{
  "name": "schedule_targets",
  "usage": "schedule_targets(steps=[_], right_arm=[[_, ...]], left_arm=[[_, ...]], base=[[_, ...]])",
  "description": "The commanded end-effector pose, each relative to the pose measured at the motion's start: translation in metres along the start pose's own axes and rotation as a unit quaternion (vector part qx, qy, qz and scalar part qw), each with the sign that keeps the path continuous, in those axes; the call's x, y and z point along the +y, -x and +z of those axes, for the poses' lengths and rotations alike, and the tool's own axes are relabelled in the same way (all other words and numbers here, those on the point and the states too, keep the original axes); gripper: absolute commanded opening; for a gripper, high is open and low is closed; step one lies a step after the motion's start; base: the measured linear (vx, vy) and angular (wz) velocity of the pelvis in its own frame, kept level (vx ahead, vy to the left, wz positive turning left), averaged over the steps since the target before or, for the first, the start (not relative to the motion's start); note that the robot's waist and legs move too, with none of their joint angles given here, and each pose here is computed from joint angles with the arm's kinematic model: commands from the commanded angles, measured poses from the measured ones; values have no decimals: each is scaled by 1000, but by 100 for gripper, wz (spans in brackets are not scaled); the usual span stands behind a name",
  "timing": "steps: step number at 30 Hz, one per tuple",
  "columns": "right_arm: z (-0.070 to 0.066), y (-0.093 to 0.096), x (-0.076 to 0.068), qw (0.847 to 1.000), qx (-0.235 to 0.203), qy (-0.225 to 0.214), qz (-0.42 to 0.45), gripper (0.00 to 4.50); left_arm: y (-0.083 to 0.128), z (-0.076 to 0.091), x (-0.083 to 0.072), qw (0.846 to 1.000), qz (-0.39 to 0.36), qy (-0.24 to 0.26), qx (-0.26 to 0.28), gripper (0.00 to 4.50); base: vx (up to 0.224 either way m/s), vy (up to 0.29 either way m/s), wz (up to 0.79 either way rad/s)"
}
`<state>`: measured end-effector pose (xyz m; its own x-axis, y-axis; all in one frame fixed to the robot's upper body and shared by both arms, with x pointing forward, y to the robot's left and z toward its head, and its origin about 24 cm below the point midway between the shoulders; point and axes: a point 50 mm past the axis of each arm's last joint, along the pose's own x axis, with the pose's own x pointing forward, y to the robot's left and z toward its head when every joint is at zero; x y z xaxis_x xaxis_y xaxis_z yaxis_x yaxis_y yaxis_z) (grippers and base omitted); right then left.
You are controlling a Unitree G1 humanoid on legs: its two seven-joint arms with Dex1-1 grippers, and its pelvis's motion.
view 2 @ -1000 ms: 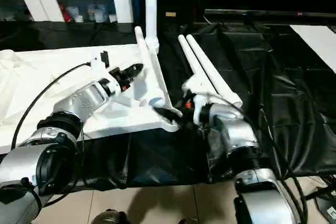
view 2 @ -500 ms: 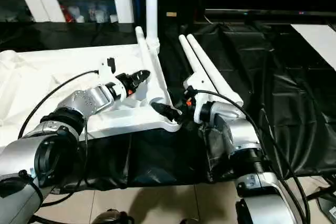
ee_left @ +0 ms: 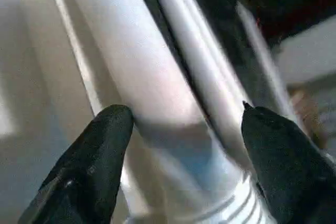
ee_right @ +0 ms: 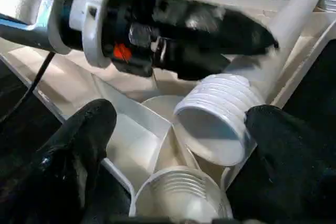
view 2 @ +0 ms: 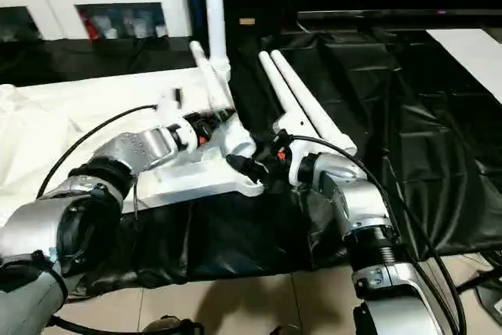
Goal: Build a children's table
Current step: Insert table leg to table base
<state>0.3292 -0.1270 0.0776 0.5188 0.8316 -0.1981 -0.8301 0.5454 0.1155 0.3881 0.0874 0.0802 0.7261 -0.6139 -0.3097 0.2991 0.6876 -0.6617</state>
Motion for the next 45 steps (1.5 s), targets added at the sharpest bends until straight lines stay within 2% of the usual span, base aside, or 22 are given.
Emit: schedule_targets(steps=[1, 4, 5, 6, 7, 14, 18, 19, 22, 24, 33, 38, 40, 44, 45], right_arm=[[1, 0, 3, 1000, 5, 8, 1, 450], [1, -1, 3, 1000, 7, 8, 2, 450], [1, -1, 3, 1000, 8, 8, 2, 450], [1, -2, 3, 1000, 11, 9, 2, 450], [1, -2, 3, 1000, 11, 9, 2, 450], [1, -3, 2, 1000, 19, 18, -3, 450], [1, -1, 1, 1000, 22, 20, -8, 450], [1, -1, 1, 999, 23, 20, -8, 450], [0, 0, 0, 999, 30, 27, -8, 450], [0, 0, 0, 999, 32, 31, -8, 450], [-1, -2, 0, 999, 39, 36, -7, 450], [-1, -2, -1, 998, 44, 41, -8, 450], [-1, -1, -1, 998, 46, 43, -9, 450], [0, -1, -2, 998, 43, 45, -12, 450], [0, -1, -3, 998, 42, 45, -13, 450]], left_arm=[[-3, 2, -4, 996, 27, -77, 25, 408], [-4, -1, -3, 992, 47, -112, 40, 446], [-5, -1, -3, 990, 53, -127, 45, 446], [-7, -3, -4, 980, 78, -174, 59, 446], [-7, -3, -4, 980, 78, -174, 59, 446], [-8, -5, 0, 951, 118, -273, 84, 446], [-6, -3, 0, 953, 118, -269, 80, 446], [-6, -2, 1, 952, 119, -270, 79, 418], [-5, 1, 1, 958, 116, -254, 71, 418], [-4, 2, 1, 959, 116, -248, 68, 385], [-4, -4, 4, 972, 110, -197, 66, 332], [-5, -8, 5, 974, 107, -186, 71, 296], [-5, -9, 5, 974, 107, -186, 71, 265], [-4, -8, 5, 976, 101, -180, 66, 253], [-4, -8, 5, 977, 100, -179, 65, 232]], base=[[0, 0, 0], [0, 0, 0], [0, 0, 0], [0, 0, 0], [0, 0, 0], [0, 0, 0], [0, 0, 0], [0, 0, 0], [0, 0, 0], [0, 0, 0], [0, 0, 0], [0, 0, 0], [0, 0, 0], [0, 0, 0], [0, 0, 0]])
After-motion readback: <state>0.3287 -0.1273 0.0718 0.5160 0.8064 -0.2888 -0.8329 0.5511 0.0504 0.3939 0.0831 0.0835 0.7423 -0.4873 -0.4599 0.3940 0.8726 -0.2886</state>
